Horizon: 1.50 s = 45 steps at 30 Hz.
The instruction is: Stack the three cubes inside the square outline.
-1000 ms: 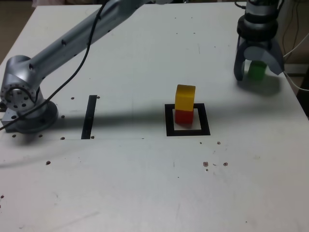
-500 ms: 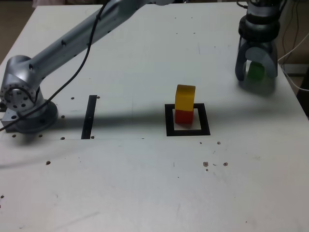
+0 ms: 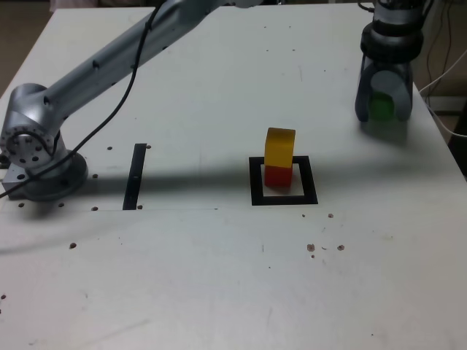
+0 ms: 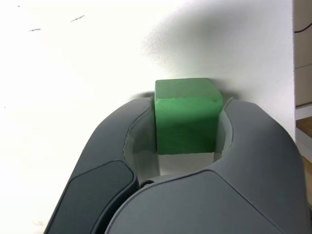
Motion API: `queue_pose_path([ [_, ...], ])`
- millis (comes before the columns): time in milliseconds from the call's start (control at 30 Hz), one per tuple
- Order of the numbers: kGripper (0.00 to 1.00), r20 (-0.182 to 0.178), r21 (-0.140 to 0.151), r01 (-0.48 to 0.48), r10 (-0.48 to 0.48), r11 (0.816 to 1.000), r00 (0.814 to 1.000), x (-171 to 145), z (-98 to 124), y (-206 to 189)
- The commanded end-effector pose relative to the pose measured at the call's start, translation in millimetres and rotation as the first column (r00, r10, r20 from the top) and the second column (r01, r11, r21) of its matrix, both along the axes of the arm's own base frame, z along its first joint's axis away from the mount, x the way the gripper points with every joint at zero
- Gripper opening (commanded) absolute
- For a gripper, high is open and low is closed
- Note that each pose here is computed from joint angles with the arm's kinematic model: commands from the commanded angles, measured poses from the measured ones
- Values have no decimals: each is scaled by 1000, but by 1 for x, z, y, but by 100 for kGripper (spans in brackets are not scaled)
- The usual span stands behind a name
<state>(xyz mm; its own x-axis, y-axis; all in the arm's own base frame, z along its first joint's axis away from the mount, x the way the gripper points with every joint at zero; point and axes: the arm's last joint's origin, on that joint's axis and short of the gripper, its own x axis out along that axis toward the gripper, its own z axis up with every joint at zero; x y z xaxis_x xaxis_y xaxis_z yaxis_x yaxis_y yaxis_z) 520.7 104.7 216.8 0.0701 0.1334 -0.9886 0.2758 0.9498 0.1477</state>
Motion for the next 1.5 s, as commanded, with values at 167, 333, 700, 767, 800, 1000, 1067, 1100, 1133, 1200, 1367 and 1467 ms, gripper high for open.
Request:
queue_pose_path([
  [167, 26, 16, 19, 11, -11, 1000, 1000, -4, 17, -8],
  [333, 26, 20, 25, 17, -18, 1000, 1000, -12, 34, -15],
  [700, 26, -9, 0, -4, 4, 1000, 1000, -56, 81, -40],
  [767, 26, -9, -5, -6, 6, 1000, 1000, -69, 94, -51],
  [800, 26, -9, -7, -7, 7, 1000, 1000, -75, 100, -55],
  [1000, 26, -19, -35, -12, 12, 999, 1000, -107, 124, -78],
  [1067, 26, -23, -42, -15, 14, 999, 1000, -117, 129, -85],
  [1100, 26, -25, -45, -17, 16, 999, 1000, -122, 131, -89],
  [1133, 26, -28, -50, -19, 18, 999, 999, -127, 133, -92],
  [1200, 26, -36, -64, -23, 21, 998, 999, -137, 136, -99],
  [1367, 26, -54, -98, -38, 33, 994, 998, -156, 138, -114],
  [1467, 26, -62, -104, -46, 40, 994, 997, -165, 138, -121],
])
